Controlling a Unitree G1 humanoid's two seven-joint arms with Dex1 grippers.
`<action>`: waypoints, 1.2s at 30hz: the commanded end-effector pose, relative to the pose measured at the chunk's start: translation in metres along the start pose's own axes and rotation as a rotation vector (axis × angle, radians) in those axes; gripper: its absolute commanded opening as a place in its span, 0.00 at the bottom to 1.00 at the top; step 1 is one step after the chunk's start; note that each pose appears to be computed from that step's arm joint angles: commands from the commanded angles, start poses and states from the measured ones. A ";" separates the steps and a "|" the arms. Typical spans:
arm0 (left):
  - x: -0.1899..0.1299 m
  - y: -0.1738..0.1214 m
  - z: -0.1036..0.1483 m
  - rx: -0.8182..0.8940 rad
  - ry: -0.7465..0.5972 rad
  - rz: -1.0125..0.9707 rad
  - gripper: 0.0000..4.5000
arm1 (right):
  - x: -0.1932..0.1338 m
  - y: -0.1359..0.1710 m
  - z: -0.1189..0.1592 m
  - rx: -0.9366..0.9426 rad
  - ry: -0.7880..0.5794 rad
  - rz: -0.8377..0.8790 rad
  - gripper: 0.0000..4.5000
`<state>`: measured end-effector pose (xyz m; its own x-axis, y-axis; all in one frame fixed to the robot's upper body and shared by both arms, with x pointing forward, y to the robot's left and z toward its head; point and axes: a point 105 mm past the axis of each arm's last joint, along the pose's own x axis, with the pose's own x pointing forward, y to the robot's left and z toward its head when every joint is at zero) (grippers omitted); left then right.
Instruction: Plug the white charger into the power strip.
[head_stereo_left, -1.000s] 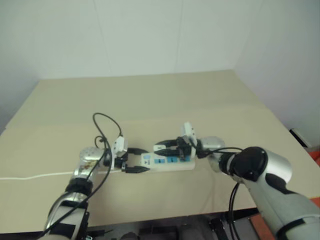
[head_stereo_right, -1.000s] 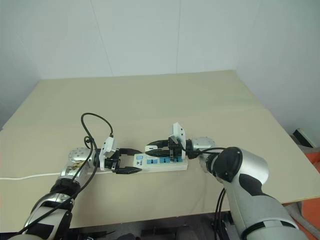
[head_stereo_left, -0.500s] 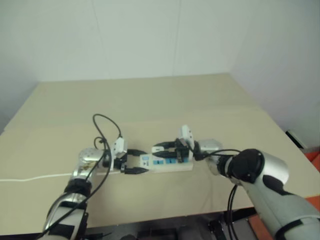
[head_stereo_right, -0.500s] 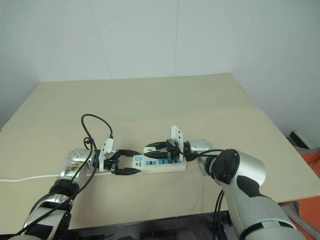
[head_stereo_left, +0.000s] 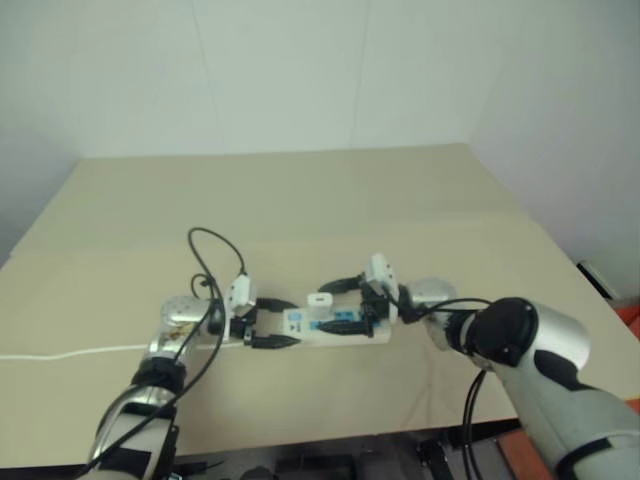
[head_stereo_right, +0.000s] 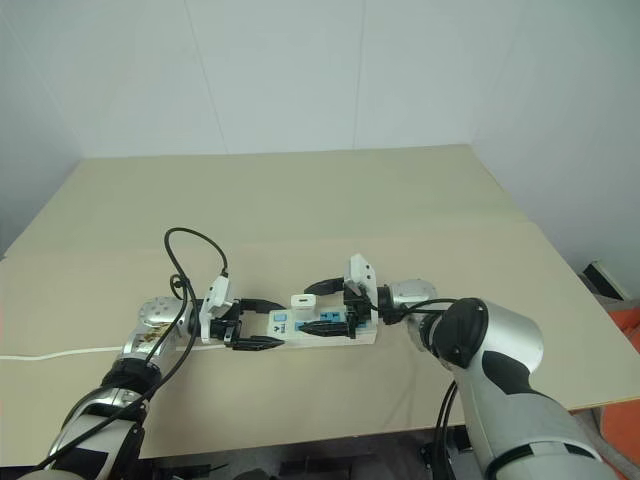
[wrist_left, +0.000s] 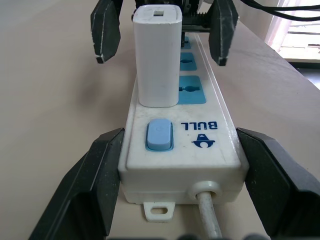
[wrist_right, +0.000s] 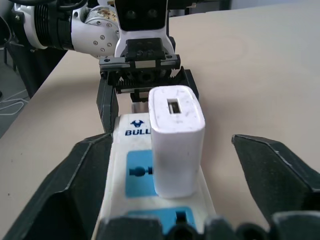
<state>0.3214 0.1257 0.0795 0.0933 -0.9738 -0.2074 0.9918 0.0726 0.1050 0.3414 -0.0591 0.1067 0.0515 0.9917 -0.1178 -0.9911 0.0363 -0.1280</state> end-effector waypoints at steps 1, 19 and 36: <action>0.003 -0.008 -0.012 -0.045 0.034 -0.029 0.71 | -0.003 0.000 0.005 -0.018 -0.020 -0.001 0.99; -0.052 -0.024 0.040 -0.127 -0.083 -0.024 1.00 | -0.079 -0.009 0.042 -0.207 -0.010 -0.010 1.00; -0.109 -0.022 0.041 -0.103 0.036 0.111 1.00 | -0.209 0.035 0.021 -0.260 0.353 -0.146 1.00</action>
<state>0.2850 0.2184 0.1312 0.1893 -0.9490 -0.2519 0.9801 0.1981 -0.0097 0.3006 -0.2671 0.1472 0.3238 0.8540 -0.4072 -0.9036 0.1515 -0.4006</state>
